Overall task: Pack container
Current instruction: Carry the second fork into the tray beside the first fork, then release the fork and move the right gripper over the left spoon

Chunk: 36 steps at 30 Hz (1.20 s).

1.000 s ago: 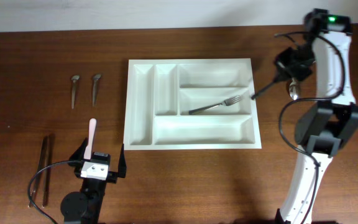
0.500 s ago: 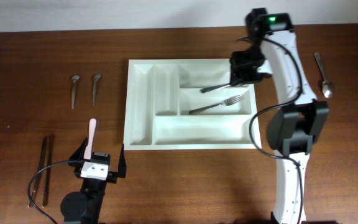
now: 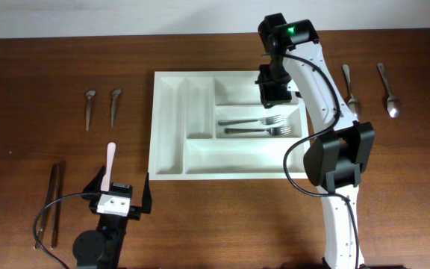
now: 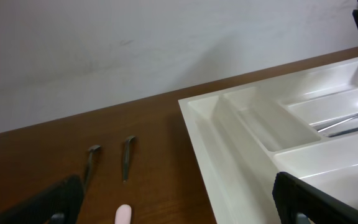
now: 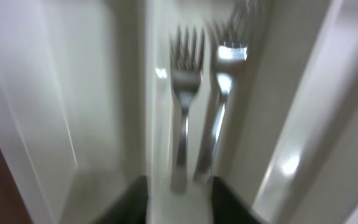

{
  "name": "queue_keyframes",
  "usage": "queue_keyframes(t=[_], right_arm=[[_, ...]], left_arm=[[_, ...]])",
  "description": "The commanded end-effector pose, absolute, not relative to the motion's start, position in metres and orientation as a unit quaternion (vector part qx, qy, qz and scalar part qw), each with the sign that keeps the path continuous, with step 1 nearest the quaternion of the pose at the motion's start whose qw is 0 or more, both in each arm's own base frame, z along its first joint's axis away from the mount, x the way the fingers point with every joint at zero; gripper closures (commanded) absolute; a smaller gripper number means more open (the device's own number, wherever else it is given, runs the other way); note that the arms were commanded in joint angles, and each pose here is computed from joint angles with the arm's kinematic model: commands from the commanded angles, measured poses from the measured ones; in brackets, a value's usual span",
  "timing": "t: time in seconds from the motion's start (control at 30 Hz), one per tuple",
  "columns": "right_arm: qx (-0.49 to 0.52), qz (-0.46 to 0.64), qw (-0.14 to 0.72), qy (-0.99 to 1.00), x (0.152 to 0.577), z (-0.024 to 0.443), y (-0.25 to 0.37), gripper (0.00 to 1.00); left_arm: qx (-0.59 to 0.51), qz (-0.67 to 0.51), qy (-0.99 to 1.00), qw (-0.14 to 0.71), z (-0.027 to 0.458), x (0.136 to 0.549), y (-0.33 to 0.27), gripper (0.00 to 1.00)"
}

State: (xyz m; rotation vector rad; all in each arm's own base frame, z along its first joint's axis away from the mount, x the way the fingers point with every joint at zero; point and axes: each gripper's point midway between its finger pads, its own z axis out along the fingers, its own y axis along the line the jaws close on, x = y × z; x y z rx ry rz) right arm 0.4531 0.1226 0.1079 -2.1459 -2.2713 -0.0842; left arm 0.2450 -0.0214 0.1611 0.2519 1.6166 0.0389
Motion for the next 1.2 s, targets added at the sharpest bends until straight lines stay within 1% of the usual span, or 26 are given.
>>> queue_keyframes(t=[0.0, 0.03, 0.07, 0.1, 0.17, 0.2, 0.27, 0.33, 0.37, 0.47, 0.53, 0.6, 0.63, 0.77, 0.87, 0.97, 1.07, 1.17], right_arm=[[-0.677, 0.030, -0.083, -0.731, 0.463, 0.115, 0.075, 0.49], [-0.660, 0.048, -0.102, -0.743, 0.466, 0.116, 0.061, 0.42], [-0.636, 0.070, -0.122, -0.759, 0.468, 0.119, 0.046, 0.31], [-0.606, 0.097, -0.141, -0.777, 0.471, 0.122, 0.029, 0.23], [-0.519, 0.169, -0.173, -0.820, 0.474, 0.132, -0.009, 0.05], [-0.462, 0.206, -0.177, -0.844, 0.475, 0.137, -0.025, 0.01], [-0.323, 0.278, -0.156, -0.891, 0.475, 0.147, -0.054, 0.01], [-0.226, 0.304, -0.120, -0.917, 0.474, 0.149, -0.070, 0.01], [-0.191, 0.310, -0.103, -0.926, 0.472, 0.149, -0.076, 0.01], [-0.141, 0.315, -0.073, -0.936, 0.468, 0.148, -0.088, 0.01], [-0.069, 0.297, -0.056, -0.951, 0.473, 0.143, -0.086, 0.01], [0.029, 0.227, -0.041, -0.973, 0.480, 0.131, -0.067, 0.01], [0.047, 0.190, -0.045, -0.980, 0.484, 0.126, -0.059, 0.01], [0.063, 0.105, -0.060, -0.991, 0.491, 0.118, -0.051, 0.01], [0.072, 0.102, -0.063, -0.990, 0.491, 0.120, -0.070, 0.01], [0.047, 0.094, -0.072, -0.992, 0.492, 0.121, -0.093, 0.01], [0.018, 0.054, -0.093, -0.994, 0.495, 0.120, -0.110, 0.02], [0.009, 0.041, -0.110, -0.993, 0.499, 0.121, -0.123, 0.01]], left_arm=[[0.104, 0.017, 0.722, 0.684, 0.160, 0.245, -0.019, 0.01], [0.104, 0.017, 0.722, 0.684, 0.160, 0.245, -0.019, 0.01], [0.104, 0.017, 0.722, 0.684, 0.160, 0.245, -0.019, 0.01], [0.104, 0.017, 0.722, 0.684, 0.160, 0.245, -0.019, 0.01], [0.104, 0.017, 0.722, 0.684, 0.160, 0.245, -0.019, 0.01], [0.104, 0.017, 0.722, 0.684, 0.160, 0.245, -0.019, 0.01], [0.104, 0.017, 0.722, 0.684, 0.160, 0.245, -0.019, 0.01], [0.104, 0.017, 0.722, 0.684, 0.160, 0.245, -0.019, 0.01], [0.104, 0.017, 0.722, 0.684, 0.160, 0.245, -0.019, 0.01], [0.104, 0.017, 0.722, 0.684, 0.160, 0.245, -0.019, 0.01], [0.104, 0.017, 0.722, 0.684, 0.160, 0.245, -0.019, 0.01], [0.104, 0.017, 0.722, 0.684, 0.160, 0.245, -0.019, 0.01], [0.104, 0.017, 0.722, 0.684, 0.160, 0.245, -0.019, 0.01], [0.104, 0.017, 0.722, 0.684, 0.160, 0.245, -0.019, 0.01], [0.104, 0.017, 0.722, 0.684, 0.160, 0.245, -0.019, 0.01], [0.104, 0.017, 0.722, 0.684, 0.160, 0.245, -0.019, 0.01], [0.104, 0.017, 0.722, 0.684, 0.160, 0.245, -0.019, 0.01], [0.104, 0.017, 0.722, 0.684, 0.160, 0.245, -0.019, 0.01]])
